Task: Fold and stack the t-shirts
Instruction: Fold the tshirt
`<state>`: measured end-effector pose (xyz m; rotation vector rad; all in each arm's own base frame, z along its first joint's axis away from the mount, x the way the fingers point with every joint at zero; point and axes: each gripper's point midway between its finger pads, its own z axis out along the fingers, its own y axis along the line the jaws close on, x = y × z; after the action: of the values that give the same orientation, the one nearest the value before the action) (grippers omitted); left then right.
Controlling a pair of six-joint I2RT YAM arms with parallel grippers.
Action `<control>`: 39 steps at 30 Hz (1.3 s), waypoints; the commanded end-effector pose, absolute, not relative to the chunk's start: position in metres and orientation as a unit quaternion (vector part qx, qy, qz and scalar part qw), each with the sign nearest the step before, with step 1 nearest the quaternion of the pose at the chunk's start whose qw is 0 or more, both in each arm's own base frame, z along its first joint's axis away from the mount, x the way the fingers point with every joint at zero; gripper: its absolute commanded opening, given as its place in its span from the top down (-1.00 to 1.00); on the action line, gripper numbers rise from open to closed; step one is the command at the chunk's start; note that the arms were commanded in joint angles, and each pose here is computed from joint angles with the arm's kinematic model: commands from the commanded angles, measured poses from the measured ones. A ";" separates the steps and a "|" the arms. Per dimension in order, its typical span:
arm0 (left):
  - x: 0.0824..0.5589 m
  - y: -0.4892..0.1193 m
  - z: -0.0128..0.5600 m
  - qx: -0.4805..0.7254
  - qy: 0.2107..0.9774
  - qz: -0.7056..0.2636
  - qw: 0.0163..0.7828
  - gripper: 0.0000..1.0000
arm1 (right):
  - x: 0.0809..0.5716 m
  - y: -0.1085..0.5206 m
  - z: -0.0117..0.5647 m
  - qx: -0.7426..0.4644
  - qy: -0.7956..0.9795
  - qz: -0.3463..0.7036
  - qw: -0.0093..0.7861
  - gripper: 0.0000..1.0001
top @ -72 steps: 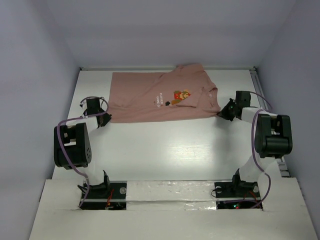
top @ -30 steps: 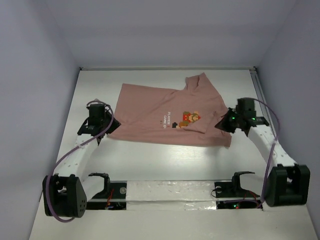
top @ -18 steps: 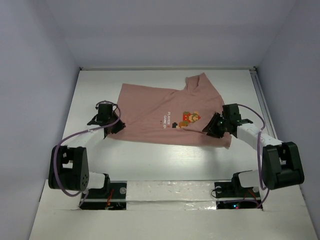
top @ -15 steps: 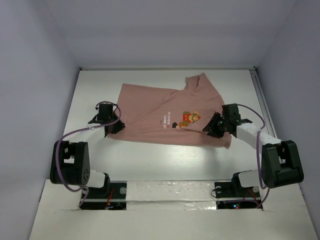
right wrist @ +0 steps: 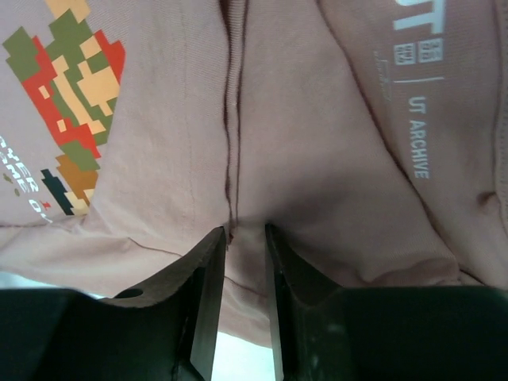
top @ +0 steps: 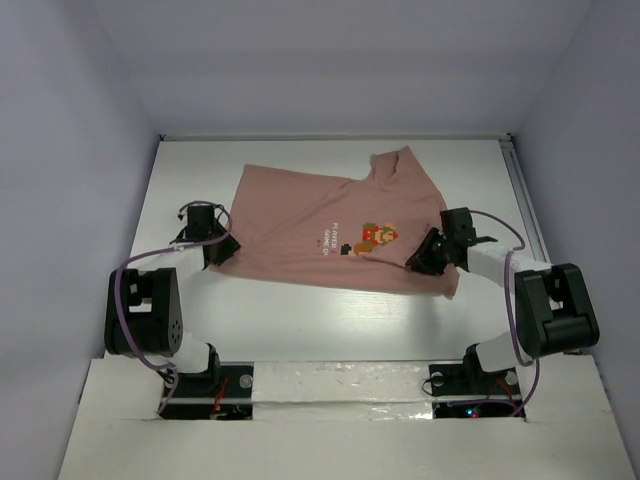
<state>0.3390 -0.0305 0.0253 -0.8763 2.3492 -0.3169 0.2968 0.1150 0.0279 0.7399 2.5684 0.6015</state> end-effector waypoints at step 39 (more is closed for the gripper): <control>0.326 -0.029 0.068 -0.316 0.873 -0.134 0.346 0.43 | 0.428 0.191 0.071 0.126 0.935 0.220 0.248 0.70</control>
<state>0.3159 -0.0298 0.0421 -0.8575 2.3148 -0.3286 0.4159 0.1812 0.0720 0.4193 2.5202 0.6537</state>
